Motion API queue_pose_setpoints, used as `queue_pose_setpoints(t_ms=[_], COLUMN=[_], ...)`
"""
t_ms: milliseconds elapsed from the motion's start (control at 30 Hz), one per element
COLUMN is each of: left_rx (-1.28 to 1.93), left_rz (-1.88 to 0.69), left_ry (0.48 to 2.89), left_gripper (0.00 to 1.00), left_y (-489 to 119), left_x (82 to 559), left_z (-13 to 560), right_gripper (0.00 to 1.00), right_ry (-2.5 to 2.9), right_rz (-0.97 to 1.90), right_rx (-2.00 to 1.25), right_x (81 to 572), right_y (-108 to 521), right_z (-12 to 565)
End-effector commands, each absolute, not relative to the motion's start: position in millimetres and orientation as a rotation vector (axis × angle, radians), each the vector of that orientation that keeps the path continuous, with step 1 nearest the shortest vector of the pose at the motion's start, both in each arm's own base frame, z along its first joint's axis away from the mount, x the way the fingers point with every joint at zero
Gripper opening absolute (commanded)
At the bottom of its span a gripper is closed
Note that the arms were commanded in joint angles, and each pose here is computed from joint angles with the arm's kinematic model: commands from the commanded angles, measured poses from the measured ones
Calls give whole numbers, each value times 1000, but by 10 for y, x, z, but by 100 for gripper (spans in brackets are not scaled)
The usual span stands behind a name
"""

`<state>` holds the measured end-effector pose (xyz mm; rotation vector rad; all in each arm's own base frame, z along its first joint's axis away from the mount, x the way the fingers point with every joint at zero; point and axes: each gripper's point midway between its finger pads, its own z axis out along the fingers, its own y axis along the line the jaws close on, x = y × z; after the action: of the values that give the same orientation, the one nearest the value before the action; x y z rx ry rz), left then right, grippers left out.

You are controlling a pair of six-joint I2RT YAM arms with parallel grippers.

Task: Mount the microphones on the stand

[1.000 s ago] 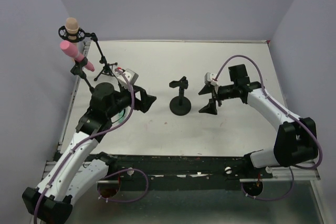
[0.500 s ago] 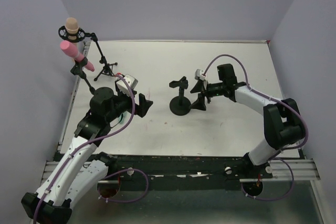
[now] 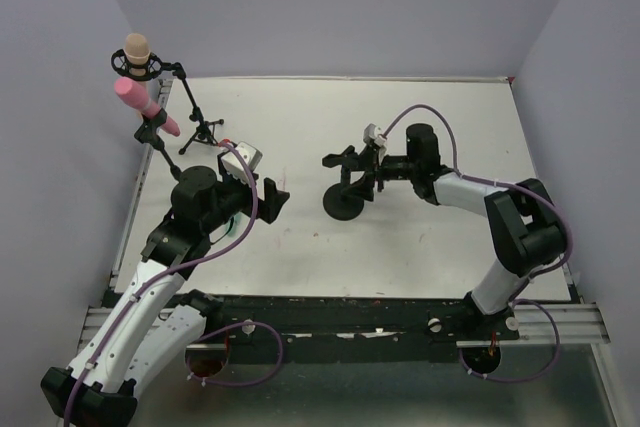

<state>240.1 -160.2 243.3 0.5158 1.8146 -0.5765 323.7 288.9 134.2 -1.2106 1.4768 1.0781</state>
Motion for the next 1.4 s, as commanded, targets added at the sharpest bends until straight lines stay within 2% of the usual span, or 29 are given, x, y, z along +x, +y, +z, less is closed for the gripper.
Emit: queue_pose_setpoints(t_ms=[0,167,267,400,500,633,800,967,1167,1267,1367], left_rx=[513,511,512,512,511,515,519,519,517,508,498], left_rz=[-550,-552,-555,-555,-554,-560,-572,-583,-592,-594,-593], left_ry=[1823,1823,1826,1823,1822,1820,1813,1809,1812,1818,1833], left_gripper=[96,96,96,96,96,96,96,96,96,97,97], left_y=[-1563,-1565,-1570,-1570,-1564,-1572,-1589,-1602,-1616,-1617,-1618], left_x=[2408,2412,2408,2407,2401,2394,2384,2376,2381,2389,2408], left_z=[2394,2390,2383,2394,2395,2397,2412,2421,2405,2397,2371], right_gripper=[73,54,37,22,17,16,17,20,29,47,74], right_ry=[1424,1391,1388,1386,1383,1424,1487,1556,1594,1608,1607], right_rz=[1107,1123,1114,1092,1037,934,848,826,862,866,860], right_rx=[-1178,-1182,-1159,-1176,-1219,-1229,-1179,-1207,-1167,-1145,-1161], right_x=[3273,3228,3224,3175,3160,3192,3234,3060,2945,2945,2902], right_y=[2985,3020,3013,2972,2909,2719,2459,2312,2128,2034,1965], right_z=[1384,1429,1443,1418,1430,1474,1538,1322,1280,1306,1341])
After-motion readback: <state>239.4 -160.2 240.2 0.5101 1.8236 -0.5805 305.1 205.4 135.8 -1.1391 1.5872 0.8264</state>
